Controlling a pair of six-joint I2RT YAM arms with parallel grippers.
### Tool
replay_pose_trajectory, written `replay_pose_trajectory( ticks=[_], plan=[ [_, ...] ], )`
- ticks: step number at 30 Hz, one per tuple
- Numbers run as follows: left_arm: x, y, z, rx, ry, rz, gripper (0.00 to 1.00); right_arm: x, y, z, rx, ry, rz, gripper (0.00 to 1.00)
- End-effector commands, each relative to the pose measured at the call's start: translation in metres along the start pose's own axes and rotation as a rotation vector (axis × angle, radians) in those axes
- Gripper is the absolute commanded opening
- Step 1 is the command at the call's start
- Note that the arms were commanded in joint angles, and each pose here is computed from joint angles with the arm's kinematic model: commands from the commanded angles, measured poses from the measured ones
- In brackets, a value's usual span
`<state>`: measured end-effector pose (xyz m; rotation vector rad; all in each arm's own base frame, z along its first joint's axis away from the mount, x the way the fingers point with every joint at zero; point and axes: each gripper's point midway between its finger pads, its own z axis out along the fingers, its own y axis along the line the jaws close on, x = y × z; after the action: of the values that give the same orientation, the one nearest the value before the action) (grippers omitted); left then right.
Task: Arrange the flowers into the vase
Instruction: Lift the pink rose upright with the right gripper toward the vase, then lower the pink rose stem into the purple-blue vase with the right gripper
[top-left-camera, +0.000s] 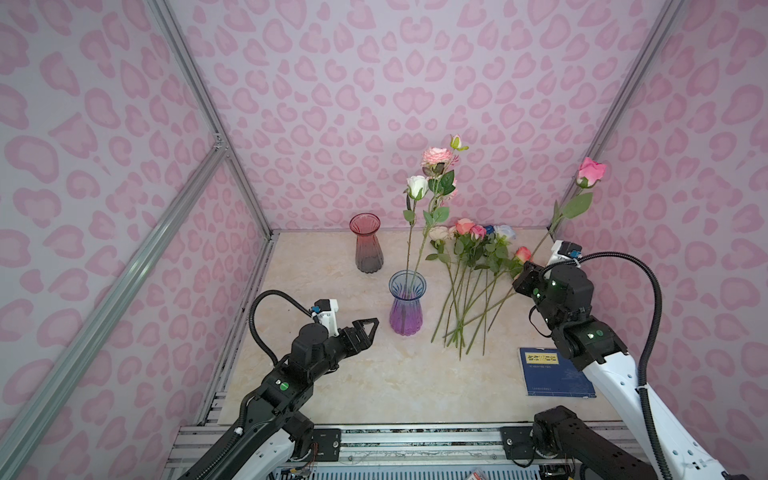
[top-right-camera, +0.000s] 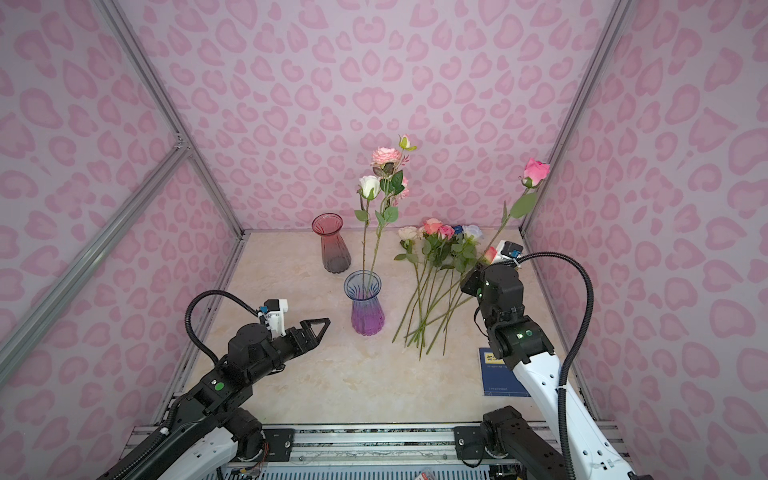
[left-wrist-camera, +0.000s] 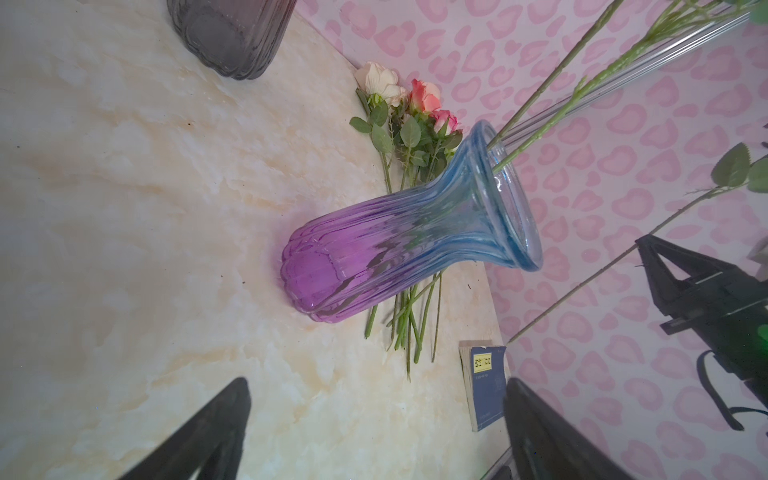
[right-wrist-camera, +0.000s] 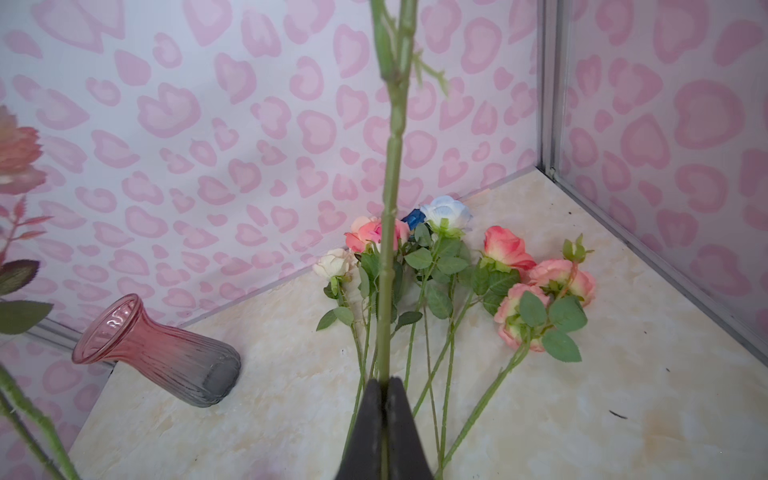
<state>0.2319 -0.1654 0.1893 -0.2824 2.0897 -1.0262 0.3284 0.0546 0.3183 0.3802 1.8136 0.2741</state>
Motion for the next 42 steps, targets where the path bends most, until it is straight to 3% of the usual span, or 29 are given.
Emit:
replay_pose_trajectory(
  ticks=[1,9,17,22,31,38,42],
  plan=[
    [-0.007,-0.005,-0.004,0.001,-0.017,0.012,0.96,-0.012,0.024,-0.007,-0.038,-0.049,-0.056,0.0],
    [-0.027,-0.009,-0.025,-0.048,-0.098,0.06,0.96,-0.049,0.121,-0.032,-0.259,-0.176,-0.126,0.0],
    [-0.062,-0.01,-0.075,-0.099,-0.3,0.079,0.95,-0.081,0.205,-0.06,-0.487,-0.284,-0.092,0.0],
    [-0.084,-0.012,-0.105,-0.106,-0.441,0.058,0.95,-0.083,0.245,-0.055,-0.554,-0.291,-0.1,0.0],
    [-0.074,-0.005,-0.109,-0.073,-0.44,-0.002,0.95,-0.019,0.283,-0.015,-0.574,-0.201,-0.193,0.0],
    [-0.065,0.003,-0.1,-0.073,-0.413,-0.02,0.95,0.047,0.266,0.004,-0.511,-0.116,-0.285,0.01],
    [-0.062,0.006,-0.095,-0.073,-0.404,-0.026,0.95,0.068,0.253,0.005,-0.485,-0.085,-0.292,0.08]
  ],
)
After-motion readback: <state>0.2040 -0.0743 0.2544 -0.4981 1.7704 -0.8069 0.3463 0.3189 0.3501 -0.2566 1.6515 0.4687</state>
